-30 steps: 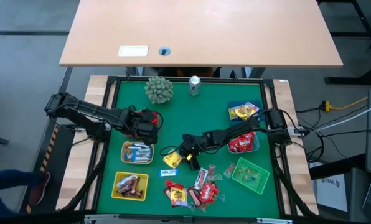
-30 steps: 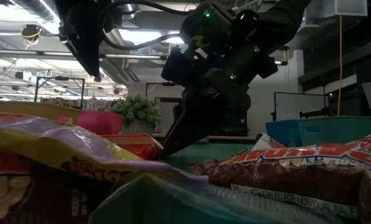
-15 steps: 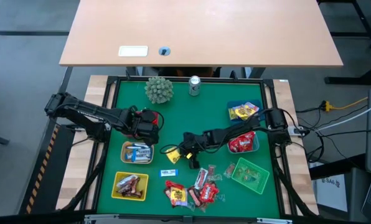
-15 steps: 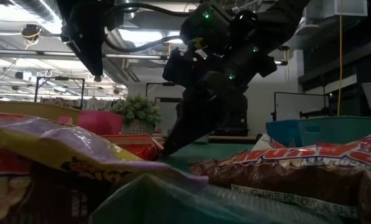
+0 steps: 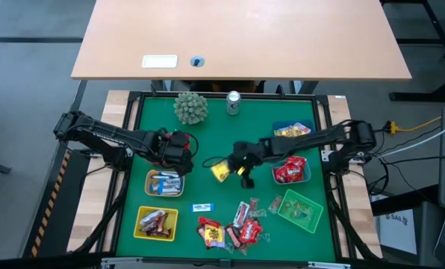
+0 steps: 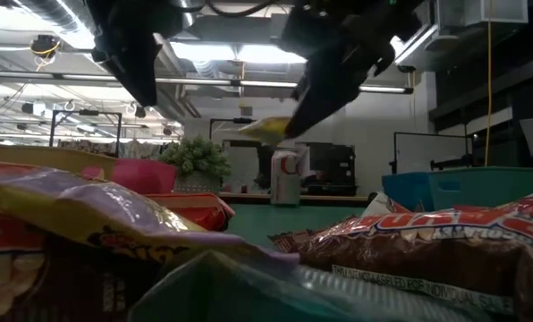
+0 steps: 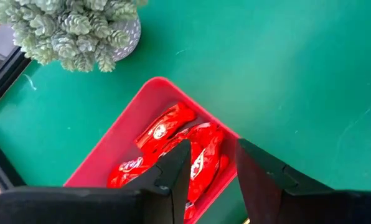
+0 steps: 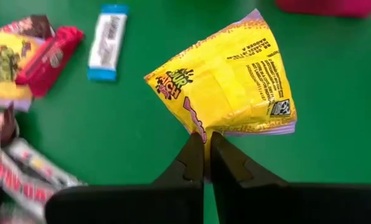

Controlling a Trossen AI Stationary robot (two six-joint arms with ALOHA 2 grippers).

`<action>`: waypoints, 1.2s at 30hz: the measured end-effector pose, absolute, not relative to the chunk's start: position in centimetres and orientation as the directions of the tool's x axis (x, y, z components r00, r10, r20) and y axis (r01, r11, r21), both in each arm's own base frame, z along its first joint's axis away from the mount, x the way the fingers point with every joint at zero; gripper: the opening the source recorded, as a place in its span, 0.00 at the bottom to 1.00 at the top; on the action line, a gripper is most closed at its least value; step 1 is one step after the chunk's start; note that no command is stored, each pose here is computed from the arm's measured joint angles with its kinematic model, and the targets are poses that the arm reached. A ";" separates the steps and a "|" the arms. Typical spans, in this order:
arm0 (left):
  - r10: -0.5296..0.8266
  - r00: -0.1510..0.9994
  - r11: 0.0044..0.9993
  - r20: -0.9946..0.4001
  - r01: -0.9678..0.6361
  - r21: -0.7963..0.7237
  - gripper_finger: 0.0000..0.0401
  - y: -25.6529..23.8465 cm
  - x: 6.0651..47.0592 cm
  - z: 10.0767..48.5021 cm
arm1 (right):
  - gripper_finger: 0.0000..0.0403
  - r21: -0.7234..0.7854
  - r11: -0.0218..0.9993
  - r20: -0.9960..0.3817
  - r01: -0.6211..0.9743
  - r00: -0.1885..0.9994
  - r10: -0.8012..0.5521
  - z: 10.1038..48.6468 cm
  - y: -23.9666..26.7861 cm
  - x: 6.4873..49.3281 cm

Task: Sort candy
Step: Put the yellow candy into the dark blue bin

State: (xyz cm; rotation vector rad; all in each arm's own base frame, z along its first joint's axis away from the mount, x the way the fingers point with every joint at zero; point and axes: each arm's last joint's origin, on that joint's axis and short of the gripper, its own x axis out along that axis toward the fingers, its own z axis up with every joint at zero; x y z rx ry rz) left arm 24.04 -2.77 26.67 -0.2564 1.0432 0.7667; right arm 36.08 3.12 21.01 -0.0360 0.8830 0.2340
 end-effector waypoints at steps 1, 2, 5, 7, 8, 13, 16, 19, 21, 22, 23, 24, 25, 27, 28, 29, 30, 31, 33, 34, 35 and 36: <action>0.445 0.284 0.718 -0.849 -0.679 0.150 0.28 -2.8 24.1 26.7 | 0.01 0.060 0.975 -0.775 -0.213 0.606 0.180 21.7 2.7 35.6; 0.444 0.289 0.719 -0.848 -0.680 0.145 0.28 -2.8 24.2 26.7 | 0.02 0.058 0.977 -0.780 -0.204 0.602 0.172 22.4 2.2 35.0; 0.440 0.302 0.720 -0.846 -0.682 0.132 0.28 -2.8 24.3 26.7 | 0.02 0.052 0.984 -0.792 -0.171 0.593 0.145 24.4 0.6 33.2; 0.439 0.307 0.720 -0.845 -0.682 0.126 0.28 -2.8 24.4 26.8 | 0.01 0.039 0.988 -0.810 -0.149 0.574 0.119 25.4 -0.5 31.9; 0.438 0.309 0.720 -0.844 -0.682 0.125 0.28 -2.8 24.4 26.8 | 0.01 0.025 0.990 -0.820 -0.136 0.564 0.098 25.9 -1.0 31.2; 0.432 0.331 0.728 -0.839 -0.677 0.107 0.28 -3.1 24.5 26.8 | 0.02 -0.028 1.000 -0.861 -0.011 0.508 -0.019 26.8 -3.9 27.7; 0.424 0.347 0.739 -0.837 -0.667 0.098 0.28 -3.5 24.6 26.8 | 0.02 -0.040 0.997 -0.898 0.062 0.435 -0.063 26.1 -5.5 25.4; 0.411 0.380 0.752 -0.829 -0.656 0.072 0.28 -4.0 24.8 26.9 | 0.01 -0.065 0.988 -0.930 0.143 0.349 -0.112 25.5 -6.9 23.1; 0.400 0.412 0.760 -0.819 -0.648 0.045 0.28 -4.4 25.0 27.0 | 0.02 -0.092 0.977 -0.946 0.192 0.291 -0.146 25.1 -7.5 21.8; 0.394 0.430 0.764 -0.813 -0.644 0.030 0.28 -4.6 25.2 27.1 | 0.02 -0.106 0.971 -0.951 0.214 0.265 -0.162 24.9 -7.9 21.2; 0.387 0.448 0.772 -0.806 -0.635 0.018 0.28 -4.8 25.3 27.2 | 0.03 -0.118 0.965 -0.955 0.235 0.241 -0.176 24.8 -8.2 20.7; 0.380 0.468 0.785 -0.798 -0.619 0.011 0.28 -5.0 25.5 27.3 | 0.03 -0.128 0.958 -0.958 0.255 0.218 -0.186 24.7 -8.4 20.2; 0.372 0.489 0.802 -0.789 -0.597 0.008 0.28 -5.1 25.7 27.4 | 0.03 -0.134 0.951 -0.961 0.279 0.196 -0.193 24.6 -8.7 19.9; 0.356 0.533 0.831 -0.767 -0.556 0.000 0.28 -5.5 26.0 27.6 | 0.03 -0.148 0.938 -0.966 0.313 0.156 -0.205 24.4 -9.1 19.3; 0.349 0.554 0.844 -0.756 -0.536 -0.004 0.28 -5.7 26.2 27.7 | 0.03 -0.157 0.933 -0.969 0.325 0.131 -0.208 24.4 -9.2 19.0; 0.340 0.574 0.856 -0.745 -0.517 -0.008 0.28 -5.9 26.4 27.8 | 0.03 -0.170 0.928 -0.970 0.333 0.107 -0.216 24.3 -9.4 18.7; 0.329 0.593 0.867 -0.735 -0.497 -0.013 0.28 -6.1 26.5 27.9 | 0.04 -0.184 0.922 -0.970 0.340 0.087 -0.226 24.3 -9.5 18.5; 0.313 0.609 0.879 -0.728 -0.477 -0.021 0.28 -6.2 26.7 28.0 | 0.04 -0.194 0.918 -0.970 0.345 0.075 -0.233 24.3 -9.6 18.4; 0.275 0.637 0.898 -0.720 -0.437 -0.044 0.28 -6.5 26.9 28.2 | 0.04 -0.214 0.912 -0.967 0.349 0.059 -0.249 24.3 -9.7 18.3; 0.256 0.651 0.904 -0.715 -0.422 -0.061 0.28 -6.6 27.1 28.3 | 0.05 -0.225 0.909 -0.964 0.350 0.053 -0.259 24.3 -9.8 18.3; 0.240 0.662 0.908 -0.710 -0.412 -0.078 0.28 -6.7 27.2 28.4 | 0.05 -0.233 0.908 -0.963 0.348 0.046 -0.265 24.3 -9.7 18.3; 0.223 0.671 0.910 -0.707 -0.403 -0.095 0.28 -6.8 27.3 28.5 | 0.06 -0.236 0.908 -0.963 0.346 0.039 -0.265 24.3 -9.7 18.2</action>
